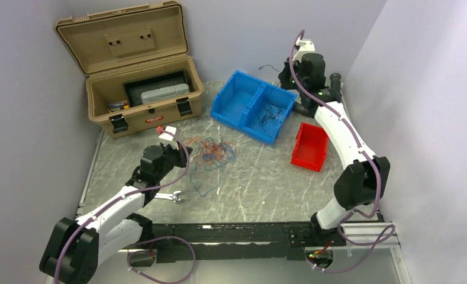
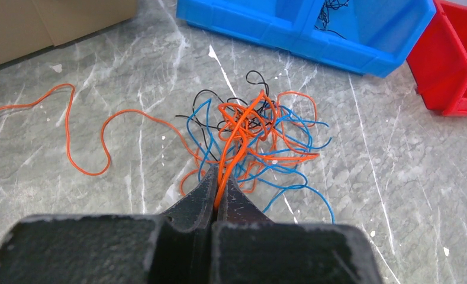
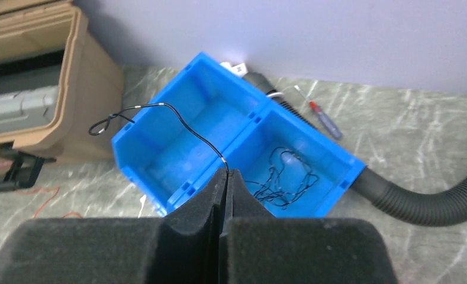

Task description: Untangle the cables

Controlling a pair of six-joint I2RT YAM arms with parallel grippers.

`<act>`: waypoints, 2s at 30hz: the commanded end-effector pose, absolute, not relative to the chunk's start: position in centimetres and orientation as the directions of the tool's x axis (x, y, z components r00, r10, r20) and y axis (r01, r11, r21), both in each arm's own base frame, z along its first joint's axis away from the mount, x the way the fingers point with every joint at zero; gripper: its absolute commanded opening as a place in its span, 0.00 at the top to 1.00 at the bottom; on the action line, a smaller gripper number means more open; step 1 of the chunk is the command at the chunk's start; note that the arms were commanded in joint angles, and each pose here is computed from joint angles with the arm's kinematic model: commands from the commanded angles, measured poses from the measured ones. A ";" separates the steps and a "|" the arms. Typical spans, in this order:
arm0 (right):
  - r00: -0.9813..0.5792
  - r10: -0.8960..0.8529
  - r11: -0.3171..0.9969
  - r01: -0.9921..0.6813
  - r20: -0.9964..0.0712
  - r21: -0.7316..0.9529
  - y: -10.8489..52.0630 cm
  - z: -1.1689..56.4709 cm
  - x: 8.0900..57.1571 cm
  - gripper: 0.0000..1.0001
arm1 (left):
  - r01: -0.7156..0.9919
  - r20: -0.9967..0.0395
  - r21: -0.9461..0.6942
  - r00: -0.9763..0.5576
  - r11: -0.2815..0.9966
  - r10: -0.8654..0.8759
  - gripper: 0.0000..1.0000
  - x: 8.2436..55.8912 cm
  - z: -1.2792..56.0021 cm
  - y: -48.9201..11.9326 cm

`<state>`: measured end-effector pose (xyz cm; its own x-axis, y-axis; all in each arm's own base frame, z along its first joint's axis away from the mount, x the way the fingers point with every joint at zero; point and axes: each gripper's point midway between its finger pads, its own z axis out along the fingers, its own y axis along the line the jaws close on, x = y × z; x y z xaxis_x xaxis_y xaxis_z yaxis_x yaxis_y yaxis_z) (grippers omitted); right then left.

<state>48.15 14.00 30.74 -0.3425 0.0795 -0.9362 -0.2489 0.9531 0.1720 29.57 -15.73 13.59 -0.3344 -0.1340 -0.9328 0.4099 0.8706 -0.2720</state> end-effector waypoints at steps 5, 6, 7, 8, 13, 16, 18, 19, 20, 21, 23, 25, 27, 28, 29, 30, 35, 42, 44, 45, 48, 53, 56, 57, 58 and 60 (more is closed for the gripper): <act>-0.381 0.127 0.987 -0.044 -0.916 0.155 10.3 27.8 50.3 1.00 | 0.412 -0.943 -0.265 -0.298 0.872 -0.146 1.00 29.9 14.9 -15.7; -0.391 0.122 0.990 -0.020 -0.912 0.141 9.9 26.8 50.7 1.00 | 0.415 -0.944 -0.263 -0.296 0.871 -0.144 1.00 29.9 15.0 -15.8; -0.400 0.117 0.992 0.008 -0.909 0.124 9.5 25.8 51.1 1.00 | 0.417 -0.944 -0.263 -0.297 0.870 -0.143 1.00 29.9 15.0 -15.8; -0.412 0.111 0.994 0.033 -0.905 0.107 9.0 24.7 51.6 1.00 | 0.420 -0.945 -0.261 -0.295 0.869 -0.141 1.00 29.9 15.0 -15.8; -0.483 0.103 0.988 0.151 -0.869 0.033 7.5 19.0 53.2 1.00 | 0.421 -0.946 -0.255 -0.293 0.870 -0.135 1.00 29.9 15.1 -15.8; -0.529 0.103 0.984 0.177 -0.842 0.009 7.4 16.1 53.6 1.00 | 0.417 -0.945 -0.256 -0.297 0.872 -0.135 1.00 29.9 15.1 -15.7; -0.563 0.096 0.983 0.183 -0.821 -0.011 7.5 14.3 53.7 1.00 | 0.417 -0.944 -0.257 -0.301 0.872 -0.134 1.00 29.8 14.8 -15.7; -0.579 0.090 0.983 0.181 -0.811 -0.020 7.6 13.5 53.7 1.00 | 0.417 -0.944 -0.256 -0.302 0.872 -0.133 1.00 29.8 14.8 -15.7; -0.594 0.081 0.984 0.173 -0.801 -0.028 7.8 12.9 53.8 1.00 | 0.417 -0.943 -0.257 -0.305 0.872 -0.132 1.00 29.8 14.7 -15.7; -0.609 0.068 0.987 0.156 -0.790 -0.035 8.3 12.3 53.9 1.00 | 0.416 -0.942 -0.257 -0.308 0.872 -0.131 1.00 29.8 14.6 -15.7; -0.630 0.028 0.991 0.120 -0.776 -0.062 9.1 11.5 54.1 1.00 | 0.420 -0.942 -0.256 -0.311 0.871 -0.127 1.00 29.8 14.4 -15.8; -0.665 -0.005 0.990 0.099 -0.747 -0.095 9.7 10.5 54.1 1.00 | 0.422 -0.941 -0.257 -0.314 0.870 -0.125 1.00 29.8 14.3 -15.9; -0.709 -0.014 0.988 0.098 -0.705 -0.118 9.9 9.4 54.3 1.00 | 0.427 -0.941 -0.256 -0.314 0.867 -0.123 1.00 29.9 14.3 -16.0; -0.725 -0.013 0.988 0.099 -0.688 -0.122 10.0 9.2 54.3 1.00 | 0.431 -0.942 -0.256 -0.313 0.866 -0.122 1.00 30.0 14.4 -16.1; -0.734 -0.011 0.988 0.097 -0.680 -0.120 10.0 9.3 54.2 0.94 | 0.437 -0.942 -0.255 -0.314 0.863 -0.119 1.00 30.0 14.3 -16.2; -0.722 -0.009 0.990 0.090 -0.692 -0.107 10.2 10.0 54.3 0.87 | 0.449 -0.943 -0.253 -0.312 0.857 -0.115 1.00 30.0 14.4 -16.4; -0.644 0.014 0.999 0.048 -0.765 -0.022 11.2 15.2 53.1 0.59 | 0.503 -0.948 -0.246 -0.305 0.828 -0.096 1.00 29.8 14.5 -17.3; -0.603 -0.048 0.985 -0.163 -0.797 0.064 15.9 19.5 48.0 0.28 | 0.550 -0.958 -0.218 -0.280 0.806 -0.068 1.00 29.4 14.9 -17.8; -0.585 -0.078 0.970 -0.231 -0.808 0.073 17.9 19.8 46.0 0.25 | 0.545 -0.961 -0.203 -0.270 0.814 -0.059 1.00 29.3 14.9 -17.5; -0.579 -0.086 0.964 -0.255 -0.811 0.080 18.6 20.1 45.2 0.24 | 0.542 -0.963 -0.196 -0.265 0.817 -0.055 1.00 29.3 15.0 -17.4; -0.563 -0.089 0.924 -0.355 -0.822 0.143 20.9 20.9 42.9 0.24 | 0.537 -0.967 -0.178 -0.249 0.825 -0.047 1.00 29.0 15.0 -17.0; -0.516 -0.064 0.823 -0.511 -0.854 0.247 24.7 21.5 38.7 0.22 | 0.538 -0.973 -0.181 -0.223 0.823 -0.068 0.99 28.6 15.4 -16.8; -0.524 -0.058 0.795 -0.539 -0.850 0.278 26.0 20.0 36.9 0.22 | 0.543 -0.973 -0.184 -0.221 0.819 -0.073 1.00 28.6 15.5 -16.9; -0.529 -0.063 0.784 -0.551 -0.847 0.286 26.4 19.5 36.5 0.23 | 0.545 -0.973 -0.186 -0.219 0.817 -0.075 1.00 28.6 15.6 -16.9; -0.532 -0.068 0.774 -0.562 -0.844 0.291 26.8 18.9 36.1 0.23 | 0.548 -0.973 -0.188 -0.217 0.815 -0.078 1.00 28.5 15.6 -17.0; -0.543 -0.081 0.766 -0.570 -0.836 0.297 27.3 17.6 35.4 0.23 | 0.553 -0.973 -0.193 -0.213 0.811 -0.086 1.00 28.5 15.7 -17.1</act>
